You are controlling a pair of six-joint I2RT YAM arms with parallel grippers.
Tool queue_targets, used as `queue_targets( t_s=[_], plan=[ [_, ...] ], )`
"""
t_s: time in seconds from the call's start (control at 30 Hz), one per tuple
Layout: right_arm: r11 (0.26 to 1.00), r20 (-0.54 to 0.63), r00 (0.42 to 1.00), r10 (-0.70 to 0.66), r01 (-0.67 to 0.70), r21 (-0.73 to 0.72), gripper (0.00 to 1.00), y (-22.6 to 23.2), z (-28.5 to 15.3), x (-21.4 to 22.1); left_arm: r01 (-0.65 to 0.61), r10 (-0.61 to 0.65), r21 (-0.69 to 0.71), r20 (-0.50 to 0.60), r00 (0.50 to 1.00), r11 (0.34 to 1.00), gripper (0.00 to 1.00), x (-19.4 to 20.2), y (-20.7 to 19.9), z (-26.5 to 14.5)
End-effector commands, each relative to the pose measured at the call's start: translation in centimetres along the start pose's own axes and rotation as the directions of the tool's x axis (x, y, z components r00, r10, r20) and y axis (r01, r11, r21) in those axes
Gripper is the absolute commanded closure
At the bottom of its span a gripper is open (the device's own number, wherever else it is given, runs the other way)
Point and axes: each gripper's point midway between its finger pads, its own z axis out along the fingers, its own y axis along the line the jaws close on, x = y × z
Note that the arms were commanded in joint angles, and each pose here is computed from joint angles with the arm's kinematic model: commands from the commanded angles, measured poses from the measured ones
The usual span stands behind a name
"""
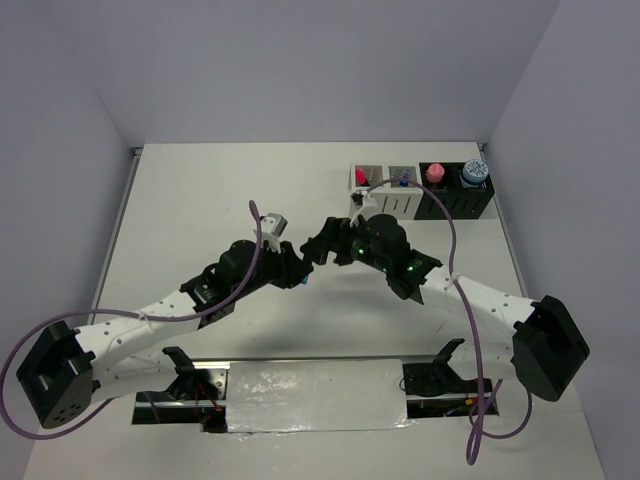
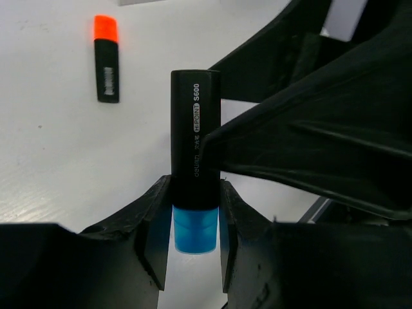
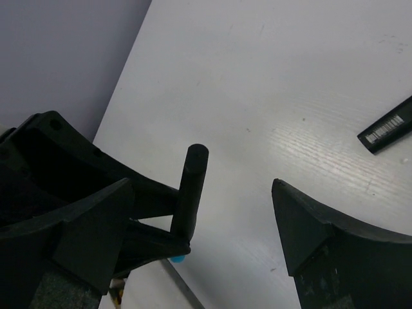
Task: Sort the stationery into containers
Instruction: Pick up the pen from the center of the board, then place the pen in the storage box.
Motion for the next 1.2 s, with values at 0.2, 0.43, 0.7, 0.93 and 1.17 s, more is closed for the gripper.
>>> queue_targets(
  t_s=[0.2,0.43,0.7,0.93,1.17],
  plan=[
    [0.983,0.028,0.999,0.033,-0.027,-0.184,0.54,4.2,1.4,-0.9,-0.077,0.054,0.223,0.106,0.993,0.972,0.97,-3.0,-4.7,-1.1],
    [0.990,0.163,0.980,-0.116,0.128,-0.066,1.00,2.8,1.4,-5.8,-0.049,0.039,0.113,0.097,0.995,0.992,0.01,-3.5,-3.1,-1.0],
    [0.773,0.403,0.776,-0.485,0.164,0.612,1.00,-6.0,-2.1,-20.6,-0.035,0.028,-0.219,-0.034,0.999,0.975,0.01,-1.0,3.0,-1.6],
    [0.603,0.304,0.738,-0.602,0.171,0.779,1.00,-13.4,1.2,-25.2,-0.033,0.021,-0.186,-0.066,0.998,0.982,0.01,0.7,3.1,-1.8],
    [0.508,0.233,0.695,-0.680,0.218,0.833,1.00,-15.5,3.3,-26.9,-0.057,0.047,-0.152,-0.070,0.996,0.987,0.01,2.3,3.6,-2.3]
  ],
)
